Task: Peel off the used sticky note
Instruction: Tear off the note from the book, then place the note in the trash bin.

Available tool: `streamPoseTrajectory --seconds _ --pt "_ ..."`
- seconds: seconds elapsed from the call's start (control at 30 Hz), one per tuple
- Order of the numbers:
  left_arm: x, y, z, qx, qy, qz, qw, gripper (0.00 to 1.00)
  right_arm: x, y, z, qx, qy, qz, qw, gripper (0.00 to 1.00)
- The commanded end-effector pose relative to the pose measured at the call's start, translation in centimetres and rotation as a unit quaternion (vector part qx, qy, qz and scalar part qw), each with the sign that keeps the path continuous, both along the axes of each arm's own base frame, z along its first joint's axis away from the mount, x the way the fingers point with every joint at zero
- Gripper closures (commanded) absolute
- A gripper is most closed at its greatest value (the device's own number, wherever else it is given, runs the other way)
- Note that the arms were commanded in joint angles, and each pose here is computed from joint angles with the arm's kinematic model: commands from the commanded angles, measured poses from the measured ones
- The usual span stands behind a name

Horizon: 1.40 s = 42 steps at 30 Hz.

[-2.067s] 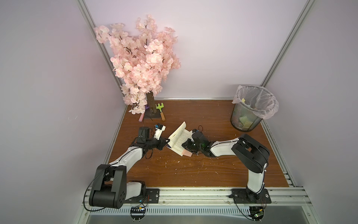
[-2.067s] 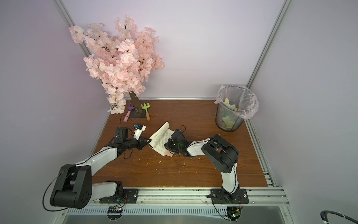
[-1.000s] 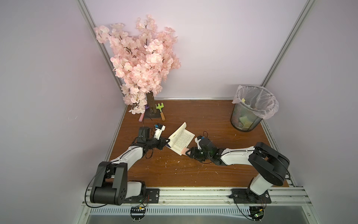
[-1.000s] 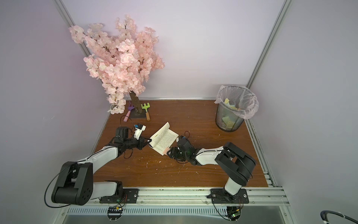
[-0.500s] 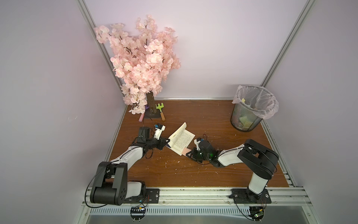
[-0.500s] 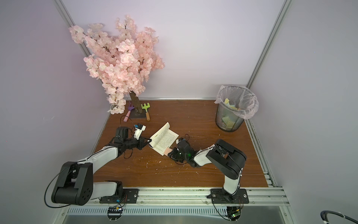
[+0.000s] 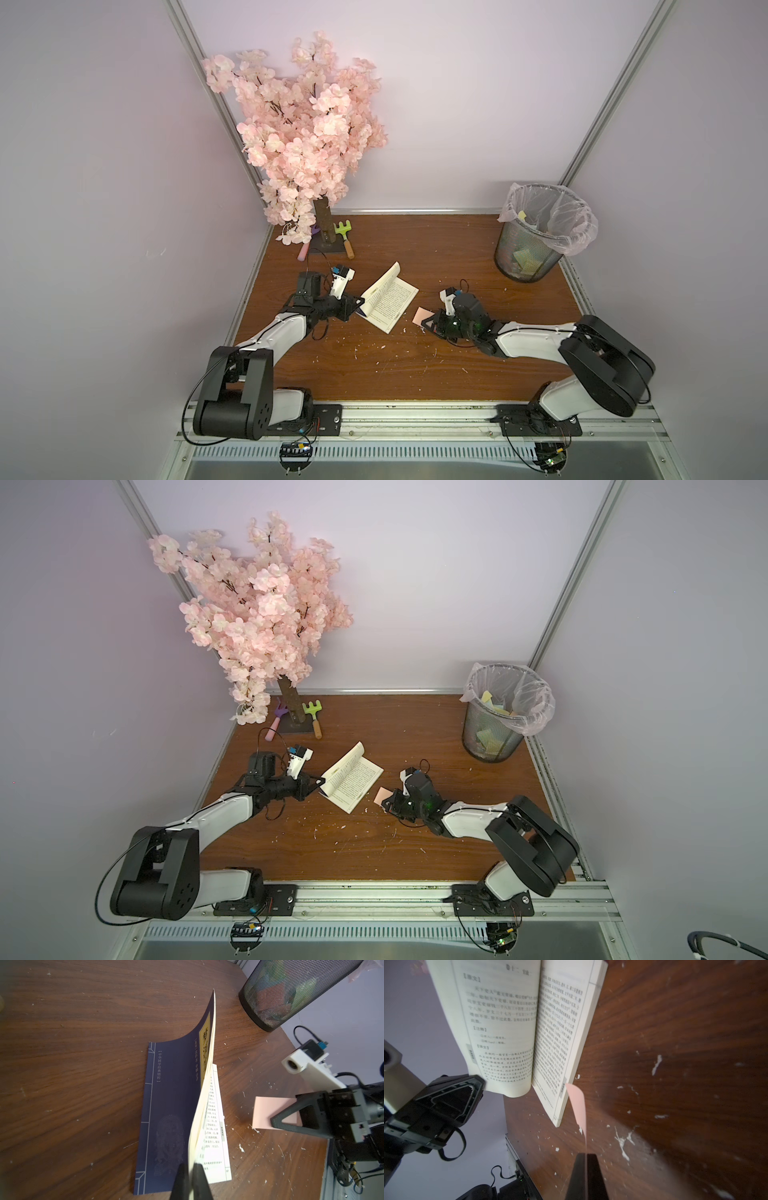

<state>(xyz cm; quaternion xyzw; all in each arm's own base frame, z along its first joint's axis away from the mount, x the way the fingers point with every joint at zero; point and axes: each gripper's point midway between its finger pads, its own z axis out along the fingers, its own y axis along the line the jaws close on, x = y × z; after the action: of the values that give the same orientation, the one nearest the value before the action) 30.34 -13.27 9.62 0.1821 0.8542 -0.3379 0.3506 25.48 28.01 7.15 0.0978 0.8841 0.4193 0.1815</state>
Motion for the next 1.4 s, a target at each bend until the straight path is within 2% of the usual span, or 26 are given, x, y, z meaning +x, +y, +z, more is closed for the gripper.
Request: streamPoseTrajectory --seconds 0.0,0.17,0.33,0.4,0.47,0.57,0.7,0.83,1.07,1.2,1.3,1.37 --pt "-0.1 0.5 -0.2 0.001 0.008 0.005 1.0 0.99 1.3 -1.0 5.2 -0.026 -0.079 0.016 0.996 1.0" --pt "-0.1 0.4 0.1 0.0 0.002 0.002 1.0 0.99 3.8 -3.9 13.2 -0.04 -0.166 -0.017 0.985 1.0" --pt "-0.2 0.4 0.2 0.001 -0.002 0.0 1.0 0.99 6.1 -8.5 21.4 -0.082 -0.246 -0.074 0.963 1.0" --pt "-0.2 0.3 0.2 0.0 -0.002 -0.002 1.0 0.99 7.1 -10.9 24.5 -0.106 -0.266 -0.111 0.952 1.0" --pt "-0.4 0.2 0.3 -0.001 -0.004 -0.006 1.0 0.99 8.7 -15.4 27.5 -0.137 -0.275 -0.183 0.934 1.0" --pt "-0.4 0.3 0.3 0.0 -0.004 -0.004 1.0 0.99 10.2 -21.1 30.3 -0.157 -0.281 -0.266 0.909 1.0" --pt "-0.4 0.2 0.3 -0.001 -0.004 -0.006 1.0 0.99 12.4 -27.7 31.6 -0.177 -0.266 -0.341 0.884 1.0" --pt "-0.4 0.2 0.2 -0.003 -0.001 -0.008 1.0 0.99 15.2 -32.3 30.7 -0.2 -0.237 -0.379 0.872 1.0" --pt "-0.5 0.0 0.4 -0.005 -0.004 -0.01 1.0 0.99 19.9 -35.7 28.5 -0.244 -0.196 -0.383 0.869 1.0" --pt "-0.6 0.1 0.3 -0.005 -0.003 -0.01 1.0 0.99 21.9 -36.6 27.9 -0.255 -0.183 -0.374 0.873 0.64" --pt "-0.5 0.0 0.4 -0.005 -0.005 -0.011 1.0 0.99 22.4 -36.9 29.2 -0.263 -0.188 -0.375 0.869 0.51" --pt "-0.5 0.0 0.3 -0.006 -0.004 -0.012 1.0 0.99 22.4 -37.0 30.4 -0.266 -0.194 -0.377 0.866 0.45"
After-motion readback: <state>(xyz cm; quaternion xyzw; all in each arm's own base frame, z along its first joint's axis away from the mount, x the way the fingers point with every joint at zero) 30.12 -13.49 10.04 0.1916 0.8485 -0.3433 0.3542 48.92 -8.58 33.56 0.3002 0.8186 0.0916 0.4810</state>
